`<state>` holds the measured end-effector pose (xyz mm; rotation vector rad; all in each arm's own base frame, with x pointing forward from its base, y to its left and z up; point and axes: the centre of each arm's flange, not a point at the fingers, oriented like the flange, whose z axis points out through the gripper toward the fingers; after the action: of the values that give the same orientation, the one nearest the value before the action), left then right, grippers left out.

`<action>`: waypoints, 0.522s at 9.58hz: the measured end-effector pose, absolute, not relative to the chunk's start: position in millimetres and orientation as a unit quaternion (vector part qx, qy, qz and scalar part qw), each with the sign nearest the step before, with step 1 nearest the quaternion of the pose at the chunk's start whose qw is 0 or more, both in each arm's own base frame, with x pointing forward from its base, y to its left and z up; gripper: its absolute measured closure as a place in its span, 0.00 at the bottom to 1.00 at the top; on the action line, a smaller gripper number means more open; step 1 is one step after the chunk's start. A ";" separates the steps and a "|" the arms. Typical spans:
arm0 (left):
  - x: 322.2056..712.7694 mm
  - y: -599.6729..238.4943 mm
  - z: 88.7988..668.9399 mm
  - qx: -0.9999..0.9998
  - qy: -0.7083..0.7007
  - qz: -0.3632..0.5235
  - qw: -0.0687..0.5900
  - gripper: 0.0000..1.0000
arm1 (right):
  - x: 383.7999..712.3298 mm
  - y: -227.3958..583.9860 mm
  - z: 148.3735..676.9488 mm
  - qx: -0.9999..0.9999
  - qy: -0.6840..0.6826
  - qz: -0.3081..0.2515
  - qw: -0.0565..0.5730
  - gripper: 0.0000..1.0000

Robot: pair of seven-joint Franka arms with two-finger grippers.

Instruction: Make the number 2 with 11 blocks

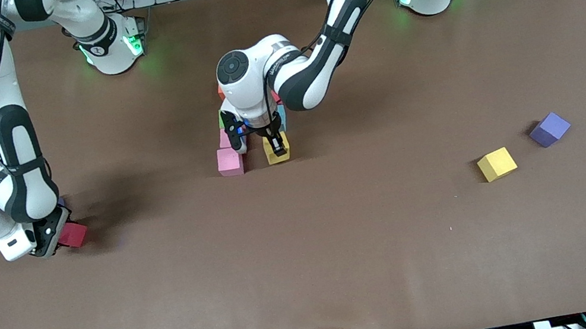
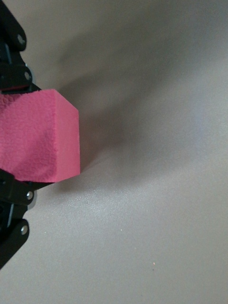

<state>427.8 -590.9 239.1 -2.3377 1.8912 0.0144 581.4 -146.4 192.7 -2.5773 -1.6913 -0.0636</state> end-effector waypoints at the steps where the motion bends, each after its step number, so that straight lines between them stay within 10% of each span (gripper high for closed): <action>1: 428.2 -593.2 239.5 -0.775 0.628 0.004 0.064 0.46 | 581.8 -145.8 192.9 -0.835 -0.549 -0.021 0.029 0.38; 5: 437.1 -597.3 240.3 -0.772 0.633 0.001 0.054 0.46 | 591.4 -128.4 196.6 -0.834 -0.551 -0.027 0.036 0.38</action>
<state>437.1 -597.3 240.3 -2.3463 1.9240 0.0027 591.4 -128.4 196.6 -2.5602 -1.6910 -0.0826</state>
